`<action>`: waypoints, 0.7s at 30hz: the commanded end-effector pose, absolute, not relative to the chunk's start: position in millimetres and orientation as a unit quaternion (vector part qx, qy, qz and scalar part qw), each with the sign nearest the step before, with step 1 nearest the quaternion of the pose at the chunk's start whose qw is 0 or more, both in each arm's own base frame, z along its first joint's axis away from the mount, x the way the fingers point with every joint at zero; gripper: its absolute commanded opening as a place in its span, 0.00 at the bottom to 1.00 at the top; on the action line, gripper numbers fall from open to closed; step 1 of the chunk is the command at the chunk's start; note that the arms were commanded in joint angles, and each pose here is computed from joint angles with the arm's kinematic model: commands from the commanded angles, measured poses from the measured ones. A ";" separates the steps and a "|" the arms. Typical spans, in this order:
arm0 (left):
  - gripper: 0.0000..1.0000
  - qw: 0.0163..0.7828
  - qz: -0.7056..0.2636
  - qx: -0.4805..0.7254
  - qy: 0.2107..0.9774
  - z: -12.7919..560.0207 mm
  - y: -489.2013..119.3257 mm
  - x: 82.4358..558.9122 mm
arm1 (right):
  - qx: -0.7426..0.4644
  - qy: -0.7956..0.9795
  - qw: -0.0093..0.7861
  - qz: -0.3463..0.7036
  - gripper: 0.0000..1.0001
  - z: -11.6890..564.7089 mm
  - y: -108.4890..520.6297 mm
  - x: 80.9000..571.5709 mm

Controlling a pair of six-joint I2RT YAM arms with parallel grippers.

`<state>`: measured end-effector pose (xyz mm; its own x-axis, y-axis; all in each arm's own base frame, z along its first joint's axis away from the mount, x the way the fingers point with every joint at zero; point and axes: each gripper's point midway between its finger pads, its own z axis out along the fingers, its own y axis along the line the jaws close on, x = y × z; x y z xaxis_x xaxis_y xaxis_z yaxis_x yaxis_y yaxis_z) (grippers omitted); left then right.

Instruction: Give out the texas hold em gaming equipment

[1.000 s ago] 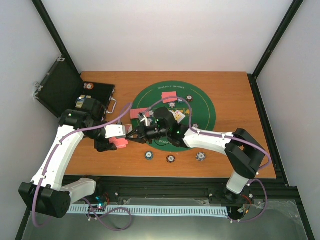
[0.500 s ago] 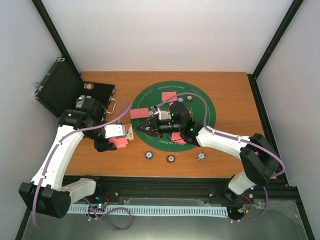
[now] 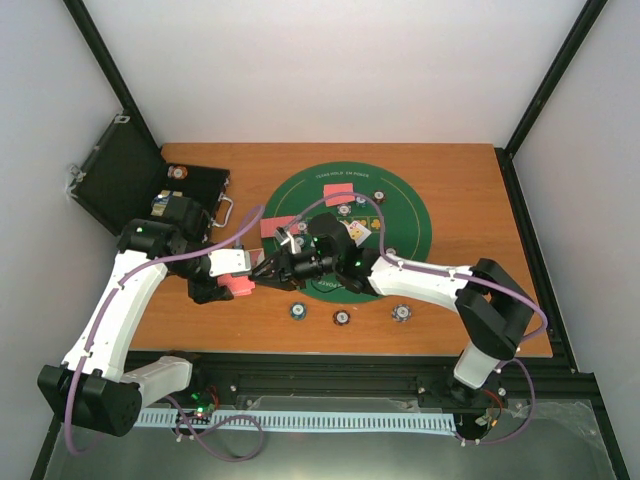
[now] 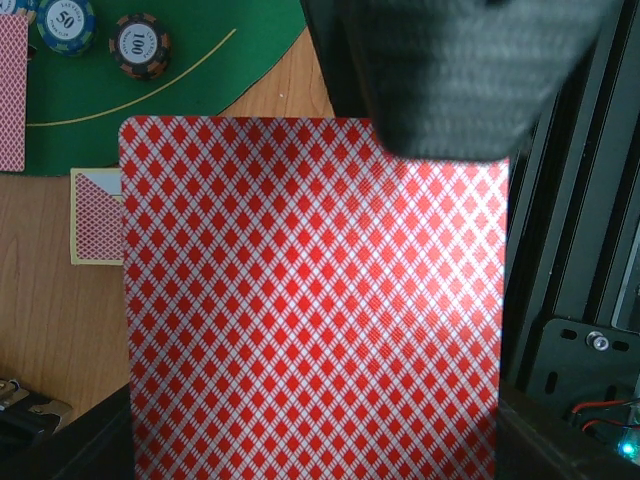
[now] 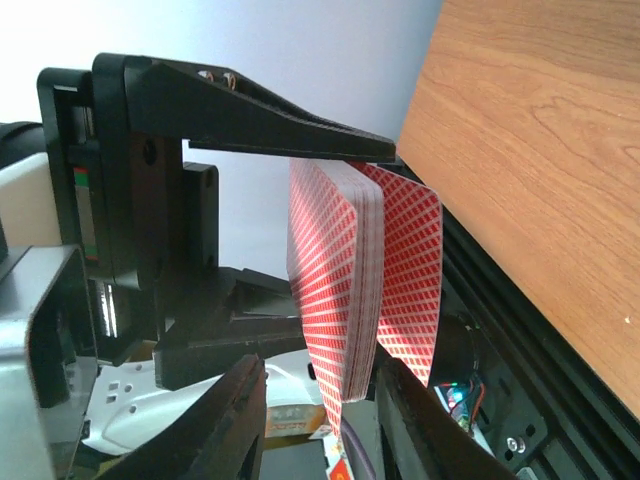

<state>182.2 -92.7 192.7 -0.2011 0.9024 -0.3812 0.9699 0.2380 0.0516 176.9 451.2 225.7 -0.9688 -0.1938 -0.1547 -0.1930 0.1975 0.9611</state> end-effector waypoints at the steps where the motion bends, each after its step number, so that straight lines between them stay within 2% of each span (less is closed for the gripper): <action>1: 0.03 0.189 -0.093 0.613 0.762 203.9 -94.3 186.3 | 0.146 -0.767 -0.001 -0.625 0.28 234.0 462.4 171.7; 6: 0.03 0.189 -0.093 0.613 0.762 203.5 -94.4 186.2 | 0.145 -0.767 0.000 -0.625 0.14 233.2 463.2 170.5; 18: 0.03 0.187 -0.092 0.613 0.762 202.1 -93.7 185.4 | 0.147 -0.766 0.004 -0.625 0.15 232.9 467.1 171.8; 20: 0.03 0.188 -0.092 0.613 0.762 202.2 -93.6 185.3 | 0.149 -0.767 0.001 -0.625 0.05 235.4 467.6 172.2; 21: 0.03 0.188 -0.091 0.614 0.761 202.1 -93.6 185.6 | 0.149 -0.767 -0.001 -0.624 0.03 236.0 467.2 172.5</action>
<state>182.4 -92.1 192.5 -0.2016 0.9037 -0.3777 0.9696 0.2386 0.0534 173.0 461.5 226.8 -0.9625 -0.2175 -0.1624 -0.2058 0.1946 0.9591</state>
